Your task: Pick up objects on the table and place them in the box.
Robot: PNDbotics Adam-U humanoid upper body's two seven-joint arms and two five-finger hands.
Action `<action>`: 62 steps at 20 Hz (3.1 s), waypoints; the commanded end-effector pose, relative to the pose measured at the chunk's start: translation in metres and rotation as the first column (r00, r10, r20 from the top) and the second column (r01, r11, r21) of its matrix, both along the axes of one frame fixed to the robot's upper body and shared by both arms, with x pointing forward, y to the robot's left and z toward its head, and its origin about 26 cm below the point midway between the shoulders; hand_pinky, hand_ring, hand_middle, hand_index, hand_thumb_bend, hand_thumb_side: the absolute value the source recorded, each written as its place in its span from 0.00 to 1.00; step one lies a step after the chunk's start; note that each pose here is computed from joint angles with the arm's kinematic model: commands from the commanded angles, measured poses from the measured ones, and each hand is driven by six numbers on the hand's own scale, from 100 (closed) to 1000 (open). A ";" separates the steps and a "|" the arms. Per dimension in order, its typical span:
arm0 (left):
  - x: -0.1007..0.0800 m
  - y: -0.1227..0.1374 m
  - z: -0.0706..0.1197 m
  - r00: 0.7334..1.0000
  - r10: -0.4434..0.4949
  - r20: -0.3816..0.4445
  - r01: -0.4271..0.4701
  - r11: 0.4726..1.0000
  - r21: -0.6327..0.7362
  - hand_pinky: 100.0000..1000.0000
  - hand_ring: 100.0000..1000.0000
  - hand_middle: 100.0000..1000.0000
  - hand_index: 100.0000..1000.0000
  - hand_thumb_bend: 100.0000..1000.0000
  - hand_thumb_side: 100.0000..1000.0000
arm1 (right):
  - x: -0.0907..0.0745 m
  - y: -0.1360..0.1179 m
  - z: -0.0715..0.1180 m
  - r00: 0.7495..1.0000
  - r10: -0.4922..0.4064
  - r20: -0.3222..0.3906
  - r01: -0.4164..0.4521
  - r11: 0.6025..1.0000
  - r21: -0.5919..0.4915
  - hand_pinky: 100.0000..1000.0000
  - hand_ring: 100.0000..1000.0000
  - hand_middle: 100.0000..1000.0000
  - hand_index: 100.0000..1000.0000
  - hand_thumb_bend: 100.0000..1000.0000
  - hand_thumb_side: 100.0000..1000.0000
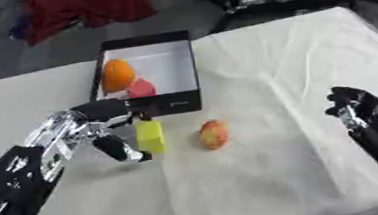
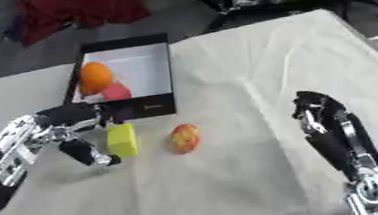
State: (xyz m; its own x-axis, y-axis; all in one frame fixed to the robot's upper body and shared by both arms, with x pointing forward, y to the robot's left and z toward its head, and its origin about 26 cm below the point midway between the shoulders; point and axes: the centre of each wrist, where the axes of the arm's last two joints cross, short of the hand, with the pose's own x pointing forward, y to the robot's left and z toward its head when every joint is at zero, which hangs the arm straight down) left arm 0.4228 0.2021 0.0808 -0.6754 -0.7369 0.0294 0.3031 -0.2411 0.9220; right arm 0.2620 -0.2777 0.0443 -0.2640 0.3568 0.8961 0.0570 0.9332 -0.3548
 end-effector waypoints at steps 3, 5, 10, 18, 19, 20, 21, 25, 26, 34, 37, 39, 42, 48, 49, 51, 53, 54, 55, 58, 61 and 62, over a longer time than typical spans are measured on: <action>0.005 0.004 0.024 0.992 0.042 0.121 -0.031 0.995 -0.090 0.56 0.38 0.41 0.61 0.19 0.32 | 0.002 0.000 0.006 1.000 0.006 0.020 -0.006 1.000 -0.004 0.72 0.61 0.66 0.78 0.00 0.66; 0.004 0.004 0.044 0.981 0.036 0.189 -0.008 0.989 -0.146 0.55 0.35 0.37 0.57 0.15 0.30 | 0.001 0.000 0.005 1.000 0.005 0.020 -0.004 1.000 -0.004 0.72 0.61 0.66 0.78 0.00 0.66; 0.001 0.013 0.117 0.930 0.031 0.366 0.056 0.973 -0.224 0.56 0.36 0.37 0.58 0.15 0.30 | 0.001 -0.001 0.005 1.000 0.003 0.016 -0.003 1.000 -0.008 0.72 0.61 0.66 0.78 0.00 0.66; 0.022 0.018 0.164 0.912 0.220 0.345 -0.115 0.947 -0.301 0.58 0.39 0.41 0.61 0.15 0.33 | 0.000 0.001 0.003 1.000 0.014 0.008 -0.014 1.000 -0.007 0.72 0.61 0.66 0.78 0.00 0.66; 0.026 0.017 0.160 0.915 0.251 0.316 -0.150 0.938 -0.311 0.58 0.39 0.41 0.62 0.15 0.34 | 0.000 0.001 0.003 1.000 0.017 0.008 -0.017 1.000 -0.005 0.72 0.61 0.66 0.78 0.00 0.66; 0.030 0.015 0.157 0.916 0.278 0.288 -0.183 0.930 -0.318 0.59 0.39 0.42 0.62 0.15 0.35 | 0.001 0.002 0.003 1.000 0.019 0.008 -0.019 1.000 -0.004 0.72 0.61 0.66 0.78 0.00 0.66; 0.034 0.012 0.153 0.916 0.304 0.261 -0.213 0.921 -0.326 0.59 0.40 0.42 0.63 0.16 0.36 | 0.001 0.002 0.003 1.000 0.021 0.008 -0.021 1.000 -0.002 0.72 0.61 0.66 0.78 0.00 0.67; 0.048 0.001 0.130 0.887 0.420 0.190 -0.330 0.867 -0.374 0.58 0.40 0.43 0.63 0.17 0.37 | 0.002 0.005 0.003 0.999 0.033 0.009 -0.033 0.999 0.004 0.72 0.61 0.66 0.78 0.00 0.67; 0.051 0.000 0.123 0.875 0.450 0.179 -0.362 0.853 -0.377 0.58 0.41 0.44 0.65 0.17 0.38 | 0.002 0.005 0.003 0.999 0.035 0.010 -0.035 0.999 0.006 0.72 0.61 0.66 0.78 0.00 0.67; 0.069 0.007 0.074 0.793 0.580 0.187 -0.509 0.799 -0.320 0.61 0.46 0.51 0.72 0.20 0.42 | 0.003 0.006 0.003 0.999 0.038 0.012 -0.038 0.999 0.011 0.72 0.61 0.66 0.78 0.00 0.67; 0.072 0.013 0.056 0.789 0.584 0.193 -0.520 0.801 -0.298 0.64 0.51 0.57 0.79 0.24 0.49 | 0.003 0.006 0.003 0.999 0.037 0.011 -0.037 0.999 0.011 0.72 0.61 0.66 0.78 0.00 0.67; 0.072 0.016 0.048 0.793 0.577 0.195 -0.515 0.806 -0.291 0.66 0.55 0.61 0.82 0.30 0.57 | 0.002 0.006 0.003 0.999 0.037 0.011 -0.037 0.999 0.011 0.72 0.61 0.66 0.78 0.00 0.67; 0.072 0.018 0.046 0.796 0.569 0.206 -0.505 0.812 -0.291 0.70 0.62 0.71 0.88 0.56 0.82 | 0.002 0.006 0.003 0.999 0.036 0.011 -0.036 0.999 0.010 0.72 0.61 0.66 0.78 0.00 0.67; 0.072 0.027 0.056 0.778 0.579 0.244 -0.484 0.800 -0.354 0.72 0.67 0.78 0.91 0.72 1.00 | 0.002 0.005 0.003 1.000 0.027 0.011 -0.027 1.000 0.009 0.72 0.61 0.66 0.78 0.00 0.66; 0.072 0.031 0.061 0.772 0.582 0.255 -0.477 0.796 -0.373 0.72 0.66 0.77 0.90 0.70 1.00 | 0.002 0.004 0.003 1.000 0.025 0.012 -0.025 1.000 0.008 0.72 0.61 0.66 0.78 0.00 0.66; 0.070 0.044 0.073 0.762 0.582 0.284 -0.451 0.792 -0.412 0.70 0.62 0.72 0.87 0.62 0.98 | 0.002 0.003 0.004 1.000 0.016 0.015 -0.017 1.000 0.007 0.72 0.61 0.66 0.78 0.00 0.66; 0.067 0.058 0.086 0.750 0.573 0.330 -0.413 0.796 -0.442 0.68 0.58 0.66 0.84 0.57 0.96 | 0.002 0.000 0.004 1.000 0.000 0.017 0.000 1.000 0.005 0.72 0.61 0.66 0.78 0.00 0.66; 0.065 0.066 0.093 0.741 0.569 0.357 -0.393 0.798 -0.457 0.68 0.57 0.65 0.83 0.55 0.95 | 0.002 -0.001 0.004 1.000 -0.007 0.019 0.007 1.000 0.003 0.72 0.61 0.66 0.78 0.00 0.66; 0.062 0.076 0.100 0.729 0.568 0.382 -0.373 0.798 -0.473 0.67 0.56 0.63 0.82 0.53 0.92 | 0.002 -0.002 0.005 1.000 -0.014 0.020 0.014 1.000 -0.001 0.72 0.61 0.66 0.78 0.00 0.65; 0.050 0.110 0.112 0.689 0.576 0.439 -0.327 0.788 -0.521 0.66 0.55 0.60 0.80 0.50 0.88 | 0.001 -0.007 0.008 1.000 -0.010 0.028 0.011 0.999 -0.033 0.72 0.62 0.66 0.78 0.00 0.62; 0.031 0.151 0.121 0.632 0.608 0.481 -0.293 0.762 -0.577 0.66 0.54 0.58 0.79 0.47 0.86 | 0.004 -0.014 0.020 0.998 0.019 0.055 -0.014 0.995 -0.095 0.73 0.62 0.66 0.78 0.00 0.57; 0.025 0.161 0.121 0.617 0.615 0.491 -0.277 0.754 -0.596 0.66 0.54 0.58 0.79 0.46 0.86 | 0.005 -0.016 0.024 0.997 0.031 0.064 -0.024 0.993 -0.114 0.73 0.62 0.67 0.78 0.00 0.57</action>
State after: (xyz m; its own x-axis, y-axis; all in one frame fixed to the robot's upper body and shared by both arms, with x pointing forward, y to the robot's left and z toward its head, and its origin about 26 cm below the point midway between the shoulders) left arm 0.4528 0.3452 0.1698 -0.2269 -0.9617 0.1541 -0.3318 0.2251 0.9161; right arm 0.2653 -0.2887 0.0548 -0.2907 0.4131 0.8630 0.0559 0.9078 -0.4157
